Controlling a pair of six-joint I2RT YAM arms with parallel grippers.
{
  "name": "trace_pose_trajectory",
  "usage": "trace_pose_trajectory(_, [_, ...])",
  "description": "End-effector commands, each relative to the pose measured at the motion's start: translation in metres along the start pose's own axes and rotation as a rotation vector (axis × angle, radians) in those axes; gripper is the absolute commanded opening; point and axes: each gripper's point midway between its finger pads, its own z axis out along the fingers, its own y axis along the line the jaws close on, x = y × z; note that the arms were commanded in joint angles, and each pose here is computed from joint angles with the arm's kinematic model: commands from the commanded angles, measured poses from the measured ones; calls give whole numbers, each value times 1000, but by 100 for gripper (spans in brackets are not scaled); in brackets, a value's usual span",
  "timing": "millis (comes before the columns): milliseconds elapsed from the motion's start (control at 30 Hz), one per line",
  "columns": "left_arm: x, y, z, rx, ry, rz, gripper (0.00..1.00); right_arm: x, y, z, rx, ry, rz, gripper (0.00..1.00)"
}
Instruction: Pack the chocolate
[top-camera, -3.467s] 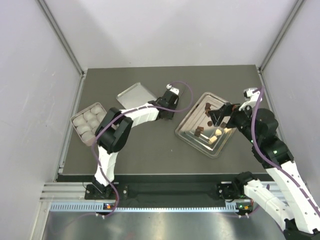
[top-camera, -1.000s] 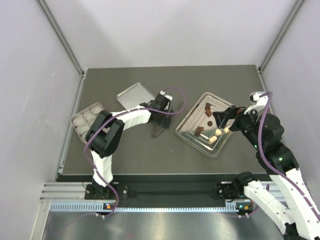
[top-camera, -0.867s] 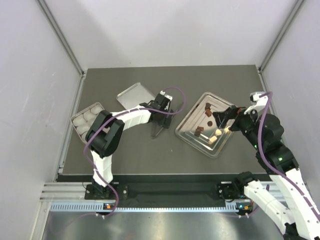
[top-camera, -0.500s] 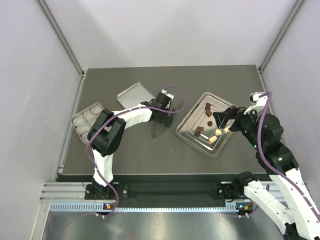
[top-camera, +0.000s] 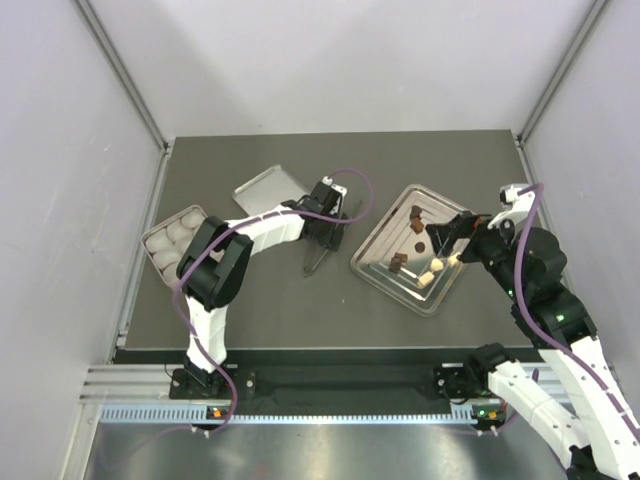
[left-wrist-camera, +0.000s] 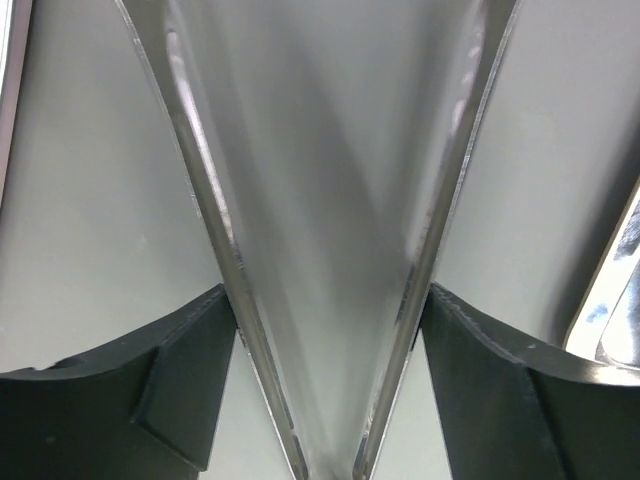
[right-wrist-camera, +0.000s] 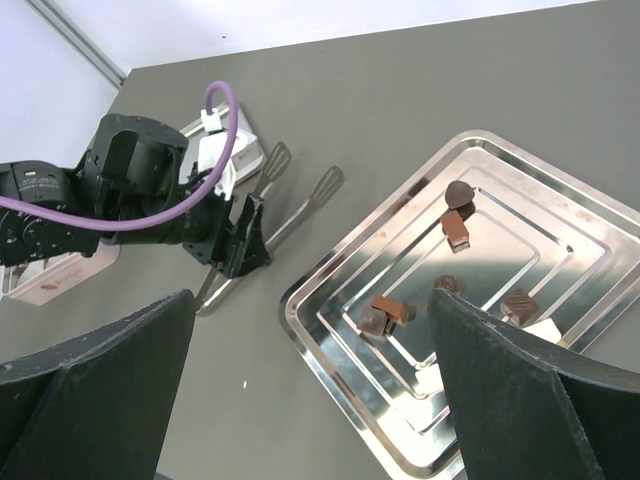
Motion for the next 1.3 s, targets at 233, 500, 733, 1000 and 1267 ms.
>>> trace_pose_trajectory(233, [-35, 11, -77, -35, -9, 4, 68, -4, 7, 0, -23, -10, 2, 99])
trace_pose_trajectory(500, [-55, 10, -134, -32, -36, -14, 65, -3, 9, -1, -35, -8, 21, 100])
trace_pose_trajectory(733, [-58, 1, -163, 9, -64, -15, 61, -3, 9, -3, -39, -10, 24, 100])
trace_pose_trajectory(1000, [-60, -35, -176, 124, -105, 21, 57, -9, 5, -8, -13, -25, 11, 100])
trace_pose_trajectory(1267, [-48, -104, -171, 199, -116, 137, 57, -19, -3, -14, 34, -55, -14, 100])
